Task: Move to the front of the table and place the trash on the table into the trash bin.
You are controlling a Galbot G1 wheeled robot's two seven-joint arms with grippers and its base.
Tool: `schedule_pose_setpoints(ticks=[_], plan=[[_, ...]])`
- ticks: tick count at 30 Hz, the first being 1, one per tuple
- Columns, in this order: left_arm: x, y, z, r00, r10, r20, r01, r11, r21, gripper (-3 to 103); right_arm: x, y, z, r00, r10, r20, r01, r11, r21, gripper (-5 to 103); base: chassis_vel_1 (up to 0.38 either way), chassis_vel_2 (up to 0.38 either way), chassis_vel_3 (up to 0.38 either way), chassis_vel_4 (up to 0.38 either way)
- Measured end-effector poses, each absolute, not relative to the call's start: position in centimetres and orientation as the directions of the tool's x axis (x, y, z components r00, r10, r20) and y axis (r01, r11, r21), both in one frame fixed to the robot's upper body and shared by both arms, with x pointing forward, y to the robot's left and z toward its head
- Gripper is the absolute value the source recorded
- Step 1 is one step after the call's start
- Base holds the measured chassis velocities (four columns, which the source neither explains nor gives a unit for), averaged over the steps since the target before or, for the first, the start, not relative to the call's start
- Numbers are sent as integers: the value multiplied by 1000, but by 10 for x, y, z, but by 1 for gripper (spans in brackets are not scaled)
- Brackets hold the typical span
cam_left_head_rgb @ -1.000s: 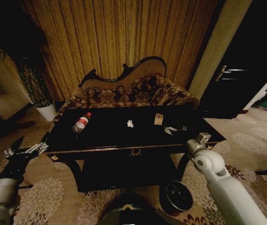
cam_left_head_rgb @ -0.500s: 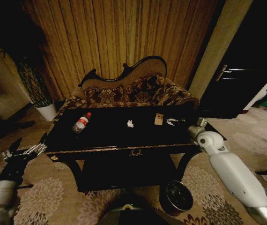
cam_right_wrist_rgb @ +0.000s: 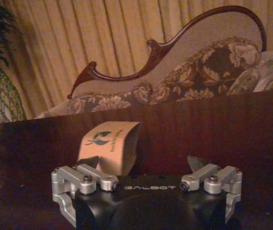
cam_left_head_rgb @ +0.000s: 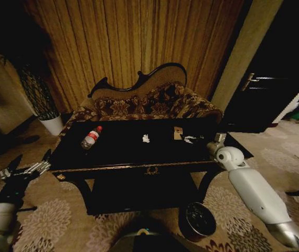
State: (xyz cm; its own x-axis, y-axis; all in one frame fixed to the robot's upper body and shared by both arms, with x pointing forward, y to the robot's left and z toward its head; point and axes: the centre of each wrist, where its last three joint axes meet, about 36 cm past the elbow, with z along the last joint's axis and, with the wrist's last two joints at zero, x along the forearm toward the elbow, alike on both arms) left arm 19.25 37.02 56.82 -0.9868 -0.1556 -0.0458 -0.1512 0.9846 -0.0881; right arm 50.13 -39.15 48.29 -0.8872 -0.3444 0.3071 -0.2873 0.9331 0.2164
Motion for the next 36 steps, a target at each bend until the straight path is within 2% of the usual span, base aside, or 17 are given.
schedule_pose_setpoints(ticks=[18,28,36], plan=[[190,371,568,-987,-150,-60,-144,986,-84,100,491,-375,487,-872,-398,286,-349,914,207,100,0,0,0,0],[191,369,566,-988,-142,-61,-136,986,-94,100,492,-374,491,-898,-338,283,-314,941,127,100,0,0,0,0],[191,369,566,-988,-142,-61,-136,986,-92,100,486,-373,495,-909,-325,261,-304,945,117,100,0,0,0,0]])
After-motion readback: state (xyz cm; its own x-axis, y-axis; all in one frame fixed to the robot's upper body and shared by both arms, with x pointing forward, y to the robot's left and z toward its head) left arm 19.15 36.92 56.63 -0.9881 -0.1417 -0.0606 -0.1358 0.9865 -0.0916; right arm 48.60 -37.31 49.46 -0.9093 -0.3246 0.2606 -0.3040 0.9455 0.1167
